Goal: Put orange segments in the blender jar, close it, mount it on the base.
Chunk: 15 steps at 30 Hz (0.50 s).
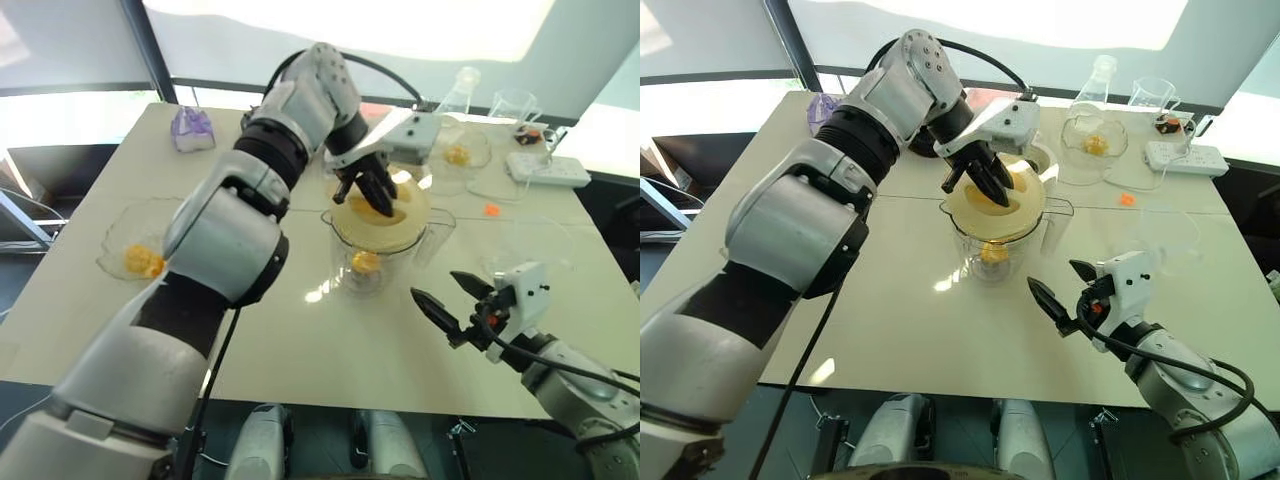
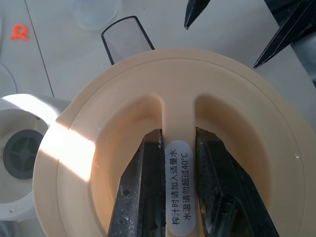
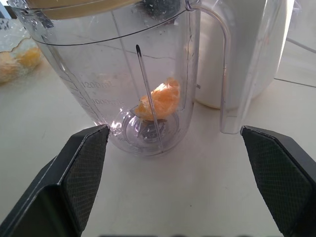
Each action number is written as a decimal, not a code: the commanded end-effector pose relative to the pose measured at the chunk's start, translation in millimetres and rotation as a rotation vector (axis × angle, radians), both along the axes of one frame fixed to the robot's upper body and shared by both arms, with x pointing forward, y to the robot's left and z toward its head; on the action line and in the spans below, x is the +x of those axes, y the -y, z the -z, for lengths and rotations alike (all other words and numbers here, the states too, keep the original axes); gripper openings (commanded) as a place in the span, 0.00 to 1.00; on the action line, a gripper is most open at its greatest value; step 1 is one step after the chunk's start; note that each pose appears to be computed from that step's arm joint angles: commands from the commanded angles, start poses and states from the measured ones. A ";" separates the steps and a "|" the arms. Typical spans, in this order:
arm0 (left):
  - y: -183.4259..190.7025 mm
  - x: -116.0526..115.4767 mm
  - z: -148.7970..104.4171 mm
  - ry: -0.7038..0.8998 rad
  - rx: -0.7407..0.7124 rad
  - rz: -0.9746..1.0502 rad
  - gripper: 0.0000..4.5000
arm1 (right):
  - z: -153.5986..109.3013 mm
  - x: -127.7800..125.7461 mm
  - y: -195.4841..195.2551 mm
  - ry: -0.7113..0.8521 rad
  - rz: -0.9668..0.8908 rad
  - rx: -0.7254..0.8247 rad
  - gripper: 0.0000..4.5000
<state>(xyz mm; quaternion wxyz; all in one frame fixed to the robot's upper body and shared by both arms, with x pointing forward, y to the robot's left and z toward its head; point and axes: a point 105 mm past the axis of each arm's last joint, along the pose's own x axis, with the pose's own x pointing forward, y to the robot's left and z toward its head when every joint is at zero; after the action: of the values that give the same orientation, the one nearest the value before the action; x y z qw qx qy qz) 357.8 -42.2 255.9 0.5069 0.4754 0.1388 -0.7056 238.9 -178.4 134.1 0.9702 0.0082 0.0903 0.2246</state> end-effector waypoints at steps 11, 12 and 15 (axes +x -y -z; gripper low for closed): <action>13.4 -10.6 24.9 -0.097 0.012 0.042 0.05 | 7.8 28.6 8.8 0.088 0.156 -0.112 1.00; 15.1 -12.0 25.6 -0.122 -0.010 0.039 0.05 | 8.5 35.0 10.4 0.102 0.177 -0.116 1.00; 16.7 -14.0 27.1 -0.179 -0.069 0.032 0.05 | 9.6 49.0 17.2 0.144 0.247 -0.092 1.00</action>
<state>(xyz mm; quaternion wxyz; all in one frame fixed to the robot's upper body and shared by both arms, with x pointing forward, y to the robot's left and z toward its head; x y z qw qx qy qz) 349.6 -52.7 234.8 0.4978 0.4297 0.1539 -0.7374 284.0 -190.5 116.9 0.9913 -0.0290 0.0548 0.1157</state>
